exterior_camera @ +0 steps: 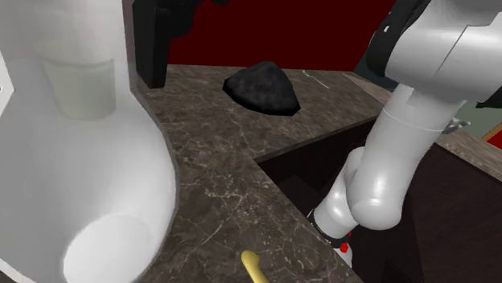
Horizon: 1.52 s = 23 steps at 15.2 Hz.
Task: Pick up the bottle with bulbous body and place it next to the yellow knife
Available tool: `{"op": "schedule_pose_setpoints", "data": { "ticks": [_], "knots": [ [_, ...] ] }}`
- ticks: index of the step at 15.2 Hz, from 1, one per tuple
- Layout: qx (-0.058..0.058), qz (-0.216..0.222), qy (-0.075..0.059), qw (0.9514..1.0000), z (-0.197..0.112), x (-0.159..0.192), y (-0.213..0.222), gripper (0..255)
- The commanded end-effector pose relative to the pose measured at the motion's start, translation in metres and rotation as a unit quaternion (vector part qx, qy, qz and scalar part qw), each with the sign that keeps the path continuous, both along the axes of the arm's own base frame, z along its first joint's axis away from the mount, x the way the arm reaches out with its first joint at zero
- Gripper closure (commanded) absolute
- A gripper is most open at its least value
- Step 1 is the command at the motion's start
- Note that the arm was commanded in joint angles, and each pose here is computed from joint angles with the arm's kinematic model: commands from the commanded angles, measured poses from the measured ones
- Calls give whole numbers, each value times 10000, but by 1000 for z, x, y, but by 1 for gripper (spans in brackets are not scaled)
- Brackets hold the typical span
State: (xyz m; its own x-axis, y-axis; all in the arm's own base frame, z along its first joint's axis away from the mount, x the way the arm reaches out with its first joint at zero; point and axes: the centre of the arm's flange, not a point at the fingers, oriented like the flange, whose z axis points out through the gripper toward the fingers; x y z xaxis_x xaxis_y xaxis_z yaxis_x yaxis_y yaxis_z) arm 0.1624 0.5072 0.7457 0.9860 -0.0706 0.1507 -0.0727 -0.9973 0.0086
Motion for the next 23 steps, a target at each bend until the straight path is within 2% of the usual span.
{"op": "schedule_pose_setpoints", "data": {
  "ticks": [1, 2, 15, 23],
  "knots": [
    [5, -50, -13, 10000, -3, -11, 26, 255],
    [5, -50, -13, 10000, -3, -18, 40, 255],
    [5, -50, -13, 10000, -72, -18, 40, 255],
    [5, -50, -13, 10000, -75, -18, 40, 255]
  ]
}}
